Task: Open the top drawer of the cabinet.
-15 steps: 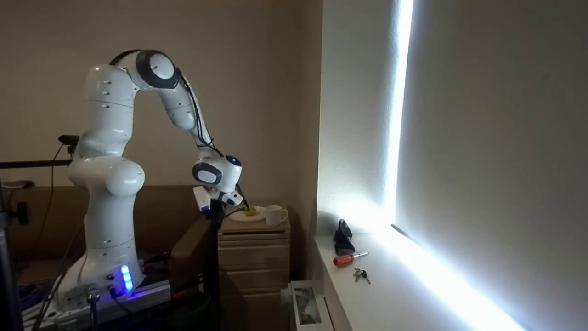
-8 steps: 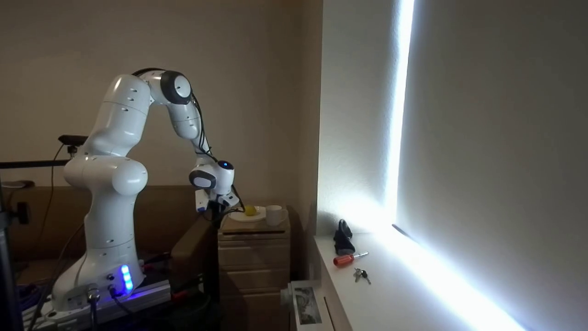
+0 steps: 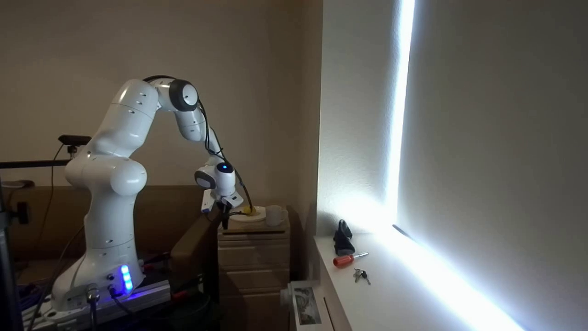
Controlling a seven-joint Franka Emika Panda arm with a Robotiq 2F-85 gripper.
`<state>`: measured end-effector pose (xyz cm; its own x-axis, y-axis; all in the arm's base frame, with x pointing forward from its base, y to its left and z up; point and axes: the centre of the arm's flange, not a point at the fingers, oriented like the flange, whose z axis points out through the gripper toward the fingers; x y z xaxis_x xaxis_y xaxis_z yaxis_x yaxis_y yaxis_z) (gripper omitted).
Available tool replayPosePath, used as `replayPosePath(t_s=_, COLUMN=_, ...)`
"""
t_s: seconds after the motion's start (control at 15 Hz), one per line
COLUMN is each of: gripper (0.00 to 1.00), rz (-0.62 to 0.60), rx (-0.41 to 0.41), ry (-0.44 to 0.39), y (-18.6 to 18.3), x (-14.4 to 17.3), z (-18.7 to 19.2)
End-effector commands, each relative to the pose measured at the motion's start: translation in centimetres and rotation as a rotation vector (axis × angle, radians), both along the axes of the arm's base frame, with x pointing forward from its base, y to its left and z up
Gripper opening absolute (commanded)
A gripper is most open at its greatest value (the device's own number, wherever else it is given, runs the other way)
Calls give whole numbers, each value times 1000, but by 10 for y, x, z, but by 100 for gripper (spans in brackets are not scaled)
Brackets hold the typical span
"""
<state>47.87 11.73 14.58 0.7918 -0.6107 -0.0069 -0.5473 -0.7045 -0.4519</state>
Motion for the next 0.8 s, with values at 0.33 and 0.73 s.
replayPosePath(t_s=0.33, gripper=100, rz=-84, rx=-109, ry=15, y=-23, x=9, z=-41)
replayPosePath(t_s=0.73, gripper=100, rz=-110, rx=-169, ry=55, y=-20, x=19, z=-72)
